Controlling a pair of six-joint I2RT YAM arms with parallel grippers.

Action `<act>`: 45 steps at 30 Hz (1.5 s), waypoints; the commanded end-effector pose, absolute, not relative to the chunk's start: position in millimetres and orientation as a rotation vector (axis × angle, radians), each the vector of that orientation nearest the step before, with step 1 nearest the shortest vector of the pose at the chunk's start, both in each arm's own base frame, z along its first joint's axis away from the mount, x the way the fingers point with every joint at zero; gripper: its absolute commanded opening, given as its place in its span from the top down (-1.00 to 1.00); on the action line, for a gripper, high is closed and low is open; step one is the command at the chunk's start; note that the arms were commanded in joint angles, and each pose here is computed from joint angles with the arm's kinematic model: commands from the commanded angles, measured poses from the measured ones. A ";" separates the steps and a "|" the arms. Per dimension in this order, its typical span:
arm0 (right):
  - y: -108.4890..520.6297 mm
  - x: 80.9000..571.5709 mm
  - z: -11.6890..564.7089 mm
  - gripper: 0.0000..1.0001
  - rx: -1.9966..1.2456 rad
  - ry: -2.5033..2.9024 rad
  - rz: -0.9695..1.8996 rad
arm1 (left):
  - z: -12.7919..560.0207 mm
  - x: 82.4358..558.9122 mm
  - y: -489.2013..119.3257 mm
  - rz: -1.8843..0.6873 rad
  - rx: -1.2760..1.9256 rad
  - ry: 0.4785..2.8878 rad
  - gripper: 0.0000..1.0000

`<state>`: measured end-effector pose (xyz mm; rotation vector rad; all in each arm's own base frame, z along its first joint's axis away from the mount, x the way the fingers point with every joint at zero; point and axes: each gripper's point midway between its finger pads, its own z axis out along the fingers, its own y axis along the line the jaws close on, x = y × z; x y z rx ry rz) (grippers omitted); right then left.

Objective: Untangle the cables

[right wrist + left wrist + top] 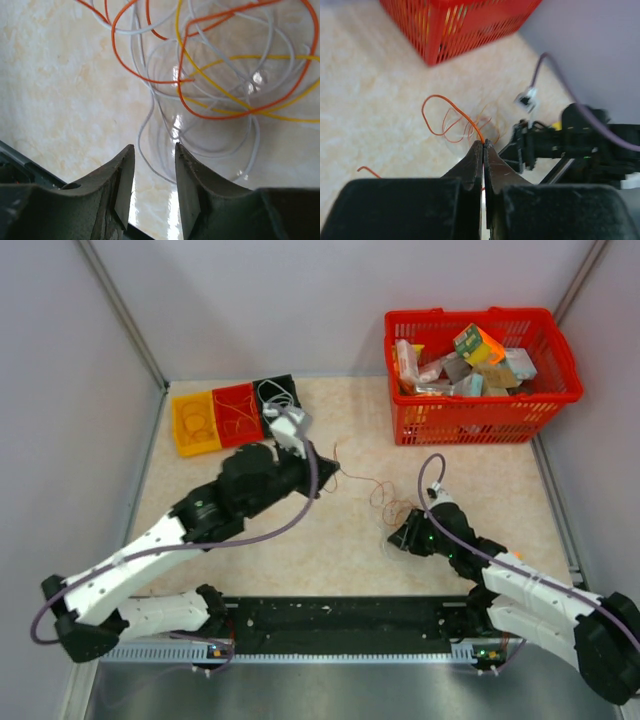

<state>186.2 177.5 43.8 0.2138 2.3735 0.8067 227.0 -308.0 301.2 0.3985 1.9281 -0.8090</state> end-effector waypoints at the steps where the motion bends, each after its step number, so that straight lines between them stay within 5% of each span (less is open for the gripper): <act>1: 195.1 226.8 85.5 0.23 0.187 2.207 0.852 | 404.3 197.3 -272.4 -0.847 0.532 1.603 1.00; 7: 152.4 245.6 53.8 0.16 0.497 2.197 0.627 | 566.6 132.6 -172.6 -0.859 0.486 1.225 1.00; 12: 126.5 247.7 45.5 0.14 0.593 2.171 0.550 | 618.3 96.1 -104.7 -0.876 0.356 1.047 1.00; 28: 157.9 227.8 89.6 0.08 0.012 2.155 0.687 | 368.8 284.4 -151.9 -0.075 -0.016 1.780 1.00; 33: 156.0 224.9 95.6 0.07 0.007 2.109 0.701 | 325.8 318.5 -144.3 -0.217 -0.123 1.916 1.00; 45: 155.8 223.6 101.8 0.06 -0.017 2.056 0.715 | 266.5 312.2 -166.0 -0.295 -0.052 2.099 1.00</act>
